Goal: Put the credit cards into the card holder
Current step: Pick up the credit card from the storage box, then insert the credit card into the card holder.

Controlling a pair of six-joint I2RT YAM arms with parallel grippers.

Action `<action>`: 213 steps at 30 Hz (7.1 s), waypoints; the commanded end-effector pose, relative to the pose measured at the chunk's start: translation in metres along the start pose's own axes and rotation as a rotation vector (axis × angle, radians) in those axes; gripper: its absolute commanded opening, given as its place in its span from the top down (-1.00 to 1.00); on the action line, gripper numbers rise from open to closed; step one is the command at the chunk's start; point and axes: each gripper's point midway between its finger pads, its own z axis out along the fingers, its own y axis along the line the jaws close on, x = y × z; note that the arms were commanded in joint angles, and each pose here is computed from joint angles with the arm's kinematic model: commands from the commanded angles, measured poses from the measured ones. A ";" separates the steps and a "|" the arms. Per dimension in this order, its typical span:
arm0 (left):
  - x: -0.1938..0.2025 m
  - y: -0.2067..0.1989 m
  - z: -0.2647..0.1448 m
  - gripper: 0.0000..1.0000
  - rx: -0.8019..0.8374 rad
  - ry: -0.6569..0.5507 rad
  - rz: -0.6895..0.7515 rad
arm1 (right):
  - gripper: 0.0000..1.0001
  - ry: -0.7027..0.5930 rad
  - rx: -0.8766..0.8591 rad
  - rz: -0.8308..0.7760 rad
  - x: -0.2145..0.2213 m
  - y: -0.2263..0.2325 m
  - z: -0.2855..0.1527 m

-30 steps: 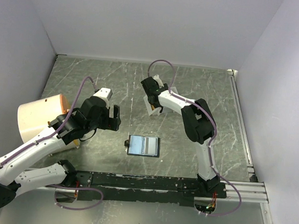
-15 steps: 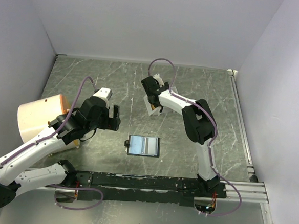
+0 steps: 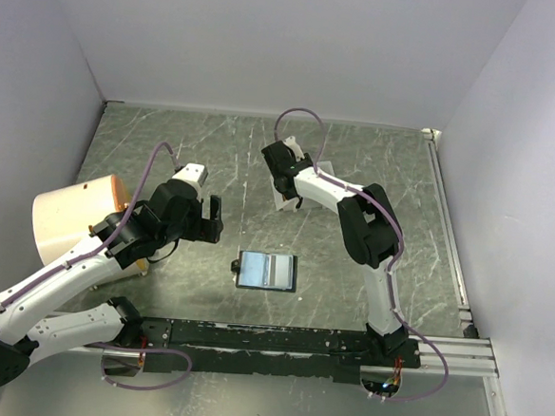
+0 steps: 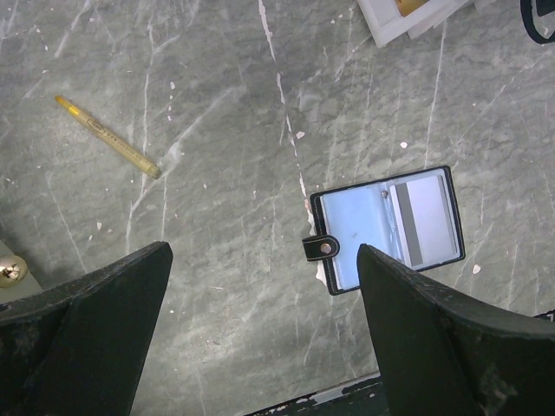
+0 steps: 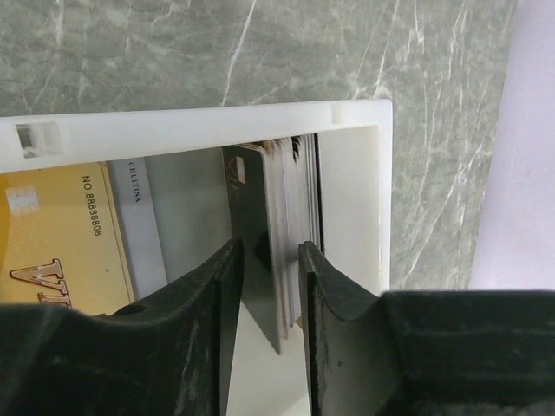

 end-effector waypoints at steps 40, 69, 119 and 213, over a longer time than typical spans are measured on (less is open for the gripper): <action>-0.011 0.003 -0.005 -1.00 -0.019 -0.033 -0.017 | 0.64 -0.079 -0.015 0.063 -0.030 -0.019 -0.009; -0.011 0.004 -0.006 -1.00 -0.024 -0.035 -0.021 | 0.79 -0.087 -0.093 0.141 -0.031 -0.023 -0.010; 0.102 -0.057 0.090 -0.59 0.162 0.409 -0.130 | 1.00 -0.075 -1.053 0.826 0.035 0.028 -0.208; 0.110 -0.051 0.066 0.09 0.157 0.385 -0.289 | 1.00 0.127 -1.136 0.726 0.157 0.118 -0.207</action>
